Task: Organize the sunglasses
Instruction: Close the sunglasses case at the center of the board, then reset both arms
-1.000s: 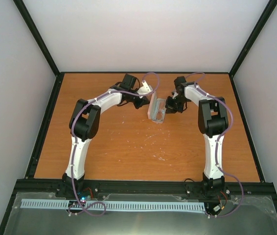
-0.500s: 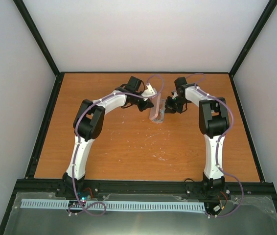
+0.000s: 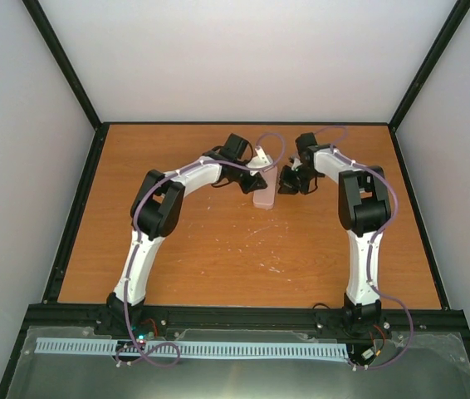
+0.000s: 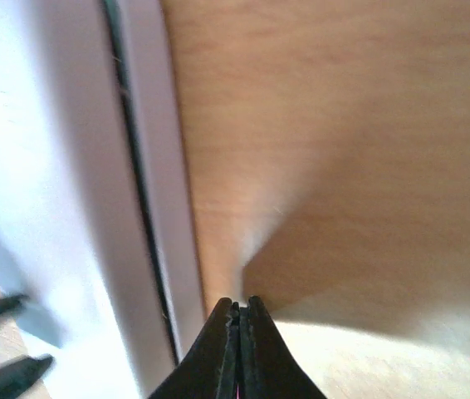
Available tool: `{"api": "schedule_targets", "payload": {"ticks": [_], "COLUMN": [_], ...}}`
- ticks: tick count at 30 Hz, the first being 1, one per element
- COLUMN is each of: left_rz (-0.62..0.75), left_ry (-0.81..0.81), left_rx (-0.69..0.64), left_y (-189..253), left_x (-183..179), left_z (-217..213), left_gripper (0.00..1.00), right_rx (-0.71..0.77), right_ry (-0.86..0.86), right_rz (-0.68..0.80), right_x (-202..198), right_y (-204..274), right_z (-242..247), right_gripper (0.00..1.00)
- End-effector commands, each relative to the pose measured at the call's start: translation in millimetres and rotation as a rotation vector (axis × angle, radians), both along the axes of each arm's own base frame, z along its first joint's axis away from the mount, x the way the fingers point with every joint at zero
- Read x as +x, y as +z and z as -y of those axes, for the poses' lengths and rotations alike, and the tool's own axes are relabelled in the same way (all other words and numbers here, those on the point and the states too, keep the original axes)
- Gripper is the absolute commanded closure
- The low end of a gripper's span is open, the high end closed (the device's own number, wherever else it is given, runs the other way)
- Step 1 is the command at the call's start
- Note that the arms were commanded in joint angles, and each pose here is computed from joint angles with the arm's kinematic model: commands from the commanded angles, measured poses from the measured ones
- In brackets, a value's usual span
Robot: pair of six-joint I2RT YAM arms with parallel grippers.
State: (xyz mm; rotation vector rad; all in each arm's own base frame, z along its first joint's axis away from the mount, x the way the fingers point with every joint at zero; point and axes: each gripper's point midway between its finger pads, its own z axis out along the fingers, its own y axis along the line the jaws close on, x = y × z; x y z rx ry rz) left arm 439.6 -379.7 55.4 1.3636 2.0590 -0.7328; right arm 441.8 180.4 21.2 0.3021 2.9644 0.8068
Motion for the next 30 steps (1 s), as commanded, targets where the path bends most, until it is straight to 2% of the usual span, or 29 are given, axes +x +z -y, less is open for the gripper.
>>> {"api": "schedule_targets", "payload": {"ticks": [1, 2, 3, 4, 5, 7, 10, 15, 18, 22, 30], "left_rz": [0.079, 0.097, 0.116, 0.133, 0.141, 0.150, 0.170, 0.177, 0.148, 0.112, 0.071], "left_ry": [0.088, 0.115, 0.146, 0.182, 0.216, 0.290, 0.430, 0.756, 0.861, 0.902, 0.884], "left_rx": [-0.031, -0.036, -0.039, -0.045, -0.051, -0.061, -0.059, -0.074, -0.063, -0.030, -0.049], "left_y": [57.4, 70.6, 85.3, 100.6, 114.9, 141.6, 173.1, 199.9, 198.2, 186.9, 171.1], "left_x": [21.5, 27.2, 33.2, 39.5, 44.0, 49.8, 52.3, 47.0, 31.9, 13.4, 1.0], "left_z": [-19.8, -27.8, -38.1, -49.9, -61.7, -87.9, -134.9, -243.6, -291.8, -320.1, -319.7], "left_gripper": [0.69, 0.56, 0.37, 0.05, 0.01, 0.01, 0.01, 0.00, 0.00, 0.00, 0.01], "right_rx": [-0.085, -0.114, -0.127, -0.148, -0.157, -0.171, -0.196, -0.222, -0.228, -0.236, -0.217], "right_ry": [-0.032, -0.048, -0.059, -0.068, -0.081, -0.100, -0.116, -0.125, -0.140, -0.163, -0.174], "right_rz": [0.046, 0.055, 0.064, 0.079, 0.094, 0.126, 0.179, 0.238, 0.245, 0.258, 0.282], "right_x": [-7.8, -8.7, -10.6, -11.5, -12.8, -13.6, -12.1, -15.2, -20.7, -24.3, -18.3], "right_y": [33.6, 38.8, 45.8, 51.1, 57.9, 68.4, 80.3, 90.8, 92.7, 97.7, 104.4], "right_z": [37.4, 50.1, 60.2, 71.2, 80.5, 97.0, 114.0, 120.6, 122.5, 125.2, 122.8], "right_gripper": [0.94, 0.91, 0.88, 0.87, 0.84, 0.74, 0.66, 0.65, 0.65, 0.65, 0.66]}}
